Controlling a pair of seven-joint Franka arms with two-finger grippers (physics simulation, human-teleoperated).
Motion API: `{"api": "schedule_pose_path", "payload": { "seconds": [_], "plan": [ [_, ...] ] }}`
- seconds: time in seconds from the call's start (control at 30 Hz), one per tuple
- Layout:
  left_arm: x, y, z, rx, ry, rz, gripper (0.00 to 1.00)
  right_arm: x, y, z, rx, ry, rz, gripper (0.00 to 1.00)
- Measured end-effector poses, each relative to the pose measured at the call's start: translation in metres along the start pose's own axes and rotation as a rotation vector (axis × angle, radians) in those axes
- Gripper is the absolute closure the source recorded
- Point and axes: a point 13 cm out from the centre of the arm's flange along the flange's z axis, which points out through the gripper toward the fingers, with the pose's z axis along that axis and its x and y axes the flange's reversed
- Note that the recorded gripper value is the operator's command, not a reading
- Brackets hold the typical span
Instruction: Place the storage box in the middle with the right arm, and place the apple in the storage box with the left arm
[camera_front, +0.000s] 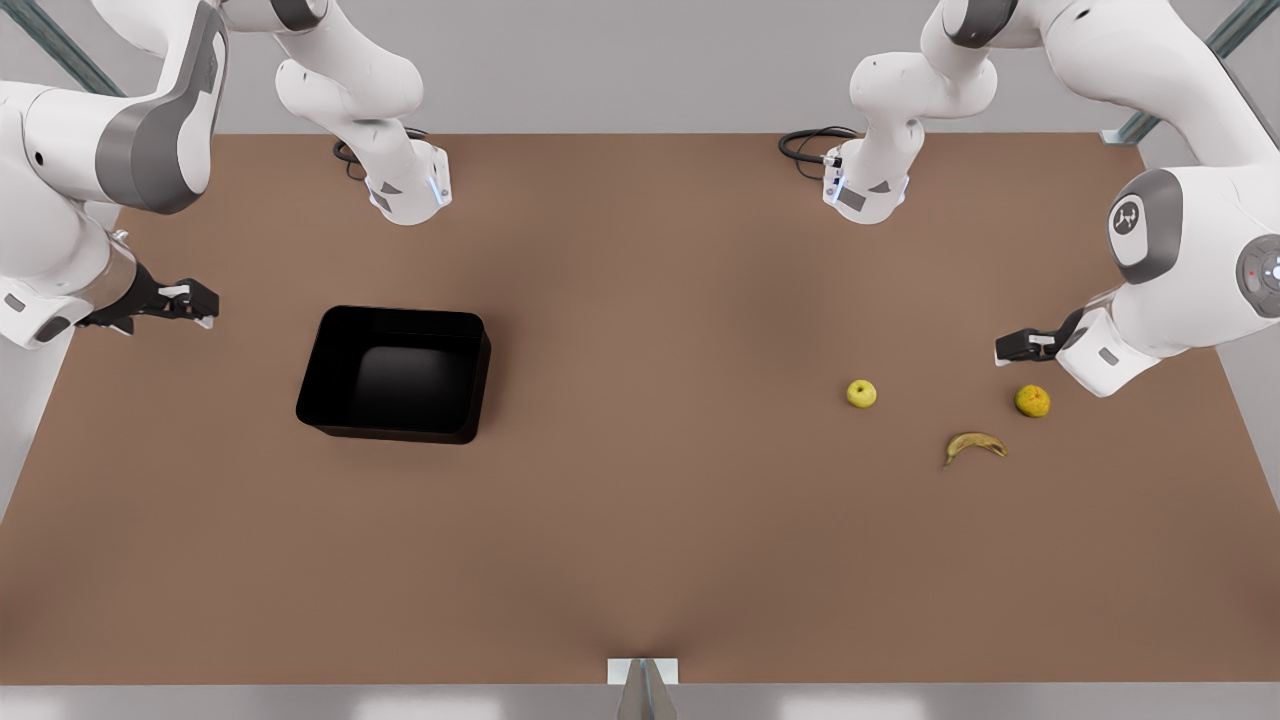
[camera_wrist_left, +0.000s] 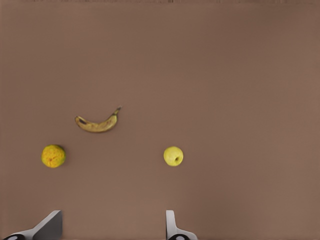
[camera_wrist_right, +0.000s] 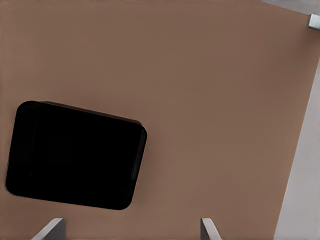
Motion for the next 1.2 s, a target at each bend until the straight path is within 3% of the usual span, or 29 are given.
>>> {"api": "schedule_pose_path", "payload": {
  "seconds": [0.1, 0.23, 0.3, 0.57, 0.8, 1.1, 1.2],
  "plan": [
    [-0.001, 0.0, 0.0, 0.0, -0.005, 0.003, 0.0, -0.001, 0.0, 0.003, 0.001, 0.003, -0.005, 0.0],
    [-0.002, 0.0, -0.001, -0.001, -0.008, 0.007, 0.0, 0.011, 0.004, 0.119, -0.023, 0.213, -0.007, 0.0],
    [-0.002, 0.0, -0.001, -0.001, -0.008, 0.009, 0.0, 0.024, -0.008, 0.163, -0.036, 0.25, 0.02, 0.0],
    [-0.002, 0.0, -0.001, -0.001, -0.008, 0.014, 0.0, 0.041, 0.001, 0.291, -0.082, 0.238, 0.061, 0.0],
    [0.0, 0.0, 0.0, 0.0, 0.001, 0.017, 0.0, 0.032, 0.028, 0.352, -0.148, 0.224, 0.128, 0.0],
    [0.001, 0.0, 0.001, 0.0, 0.006, 0.019, 0.0, 0.06, 0.045, 0.426, -0.174, 0.3, 0.184, 0.0],
    [0.001, 0.0, 0.001, 0.0, 0.006, 0.019, 0.0, 0.056, 0.041, 0.433, -0.171, 0.295, 0.203, 0.22]
  ]
}}
